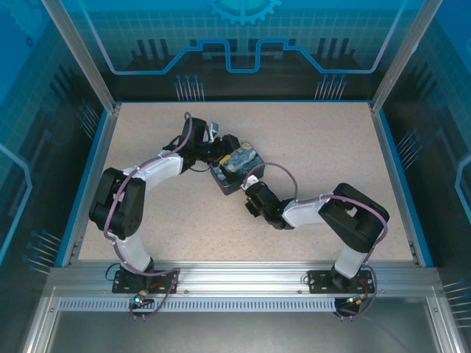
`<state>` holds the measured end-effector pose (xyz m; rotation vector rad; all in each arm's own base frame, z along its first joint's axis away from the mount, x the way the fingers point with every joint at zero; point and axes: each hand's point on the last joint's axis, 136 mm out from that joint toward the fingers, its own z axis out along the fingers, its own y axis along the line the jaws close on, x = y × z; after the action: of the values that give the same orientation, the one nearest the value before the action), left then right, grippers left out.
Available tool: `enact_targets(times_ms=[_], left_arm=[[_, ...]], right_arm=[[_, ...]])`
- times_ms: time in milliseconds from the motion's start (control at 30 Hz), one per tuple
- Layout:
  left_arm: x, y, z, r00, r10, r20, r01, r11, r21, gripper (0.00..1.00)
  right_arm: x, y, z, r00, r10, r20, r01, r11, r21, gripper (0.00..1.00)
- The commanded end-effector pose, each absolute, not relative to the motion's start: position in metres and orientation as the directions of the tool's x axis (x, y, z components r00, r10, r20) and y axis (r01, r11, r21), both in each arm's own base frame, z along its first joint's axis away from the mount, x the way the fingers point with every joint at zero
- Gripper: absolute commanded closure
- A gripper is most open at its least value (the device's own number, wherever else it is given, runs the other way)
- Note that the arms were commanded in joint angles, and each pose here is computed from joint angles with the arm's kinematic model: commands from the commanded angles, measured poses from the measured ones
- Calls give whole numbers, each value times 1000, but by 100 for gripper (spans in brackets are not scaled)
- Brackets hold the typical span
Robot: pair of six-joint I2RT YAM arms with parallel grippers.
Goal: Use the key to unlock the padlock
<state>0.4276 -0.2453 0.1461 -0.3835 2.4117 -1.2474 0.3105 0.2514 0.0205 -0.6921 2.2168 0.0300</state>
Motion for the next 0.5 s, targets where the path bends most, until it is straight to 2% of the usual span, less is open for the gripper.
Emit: enact_targets(times_ms=[0, 133, 233, 467], left_arm=[[424, -245, 130, -890, -406, -206, -85, 592, -801, 29], [422, -243, 125, -892, -406, -200, -93, 597, -797, 29], [420, -243, 122, -893, -405, -197, -97, 599, -795, 29], [419, -242, 120, -893, -407, -195, -100, 599, -795, 29]], right_arm=[[312, 263, 36, -514, -396, -761, -539, 839, -72, 89], [312, 265, 40, -536, -340, -772, -567, 823, 32, 95], [313, 264, 43, -552, -312, -773, -569, 819, 76, 94], [318, 252, 42, -524, -373, -766, -529, 847, -50, 59]])
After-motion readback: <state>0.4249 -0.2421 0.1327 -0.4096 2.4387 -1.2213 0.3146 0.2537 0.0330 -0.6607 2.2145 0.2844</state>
